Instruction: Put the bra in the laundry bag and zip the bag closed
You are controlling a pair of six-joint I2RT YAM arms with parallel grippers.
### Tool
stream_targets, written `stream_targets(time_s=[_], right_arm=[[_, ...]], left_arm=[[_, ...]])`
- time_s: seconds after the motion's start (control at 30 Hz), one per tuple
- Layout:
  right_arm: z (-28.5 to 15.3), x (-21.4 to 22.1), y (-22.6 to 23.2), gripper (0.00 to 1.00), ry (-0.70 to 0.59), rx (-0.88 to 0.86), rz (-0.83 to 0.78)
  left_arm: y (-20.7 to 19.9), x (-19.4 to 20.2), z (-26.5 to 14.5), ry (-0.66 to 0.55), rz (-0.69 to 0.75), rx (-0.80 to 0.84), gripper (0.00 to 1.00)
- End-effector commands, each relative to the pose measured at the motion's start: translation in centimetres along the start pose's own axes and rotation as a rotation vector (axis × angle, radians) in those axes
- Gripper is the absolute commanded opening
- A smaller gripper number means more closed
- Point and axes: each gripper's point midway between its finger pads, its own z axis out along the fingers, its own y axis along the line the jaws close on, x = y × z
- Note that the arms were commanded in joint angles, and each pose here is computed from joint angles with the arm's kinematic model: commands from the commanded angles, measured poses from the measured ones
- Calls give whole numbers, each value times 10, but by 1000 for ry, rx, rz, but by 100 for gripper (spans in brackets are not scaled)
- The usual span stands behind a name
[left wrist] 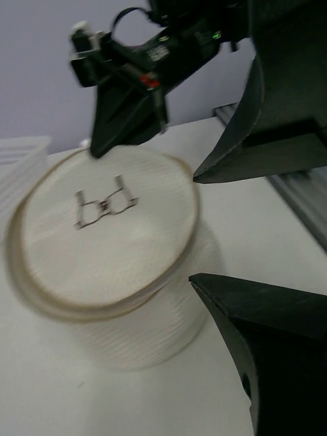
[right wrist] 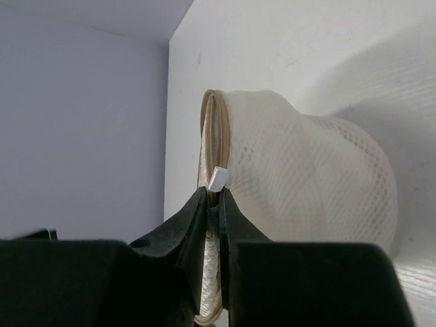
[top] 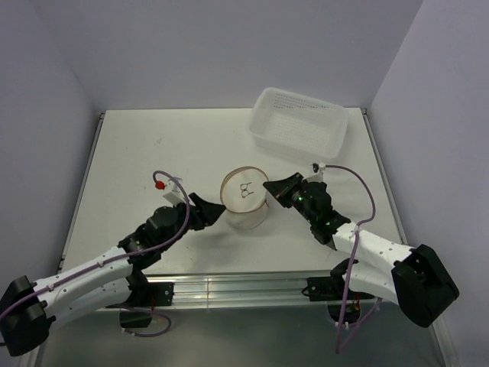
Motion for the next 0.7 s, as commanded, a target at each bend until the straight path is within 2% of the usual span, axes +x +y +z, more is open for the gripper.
stream_targets(time_s=[0.0, 0.17, 0.3, 0.47, 0.57, 0.67], right_arm=[[5, -11, 6, 0, -106, -4, 63], [1, 2, 3, 0, -100, -8, 94], [-4, 12, 6, 0, -79, -22, 98], [-12, 21, 1, 0, -59, -14, 83], [-17, 25, -1, 0, -50, -26, 92], [-20, 29, -2, 0, -41, -25, 79]], left_arm=[[-15, 34, -18, 87, -151, 35, 61], [-34, 60, -26, 118, -222, 123, 64], [-48, 64, -13, 107, -217, 166, 73], [-51, 61, 2, 61, -209, 166, 76], [-51, 63, 12, 54, -189, 147, 75], [-49, 60, 17, 32, -188, 131, 70]])
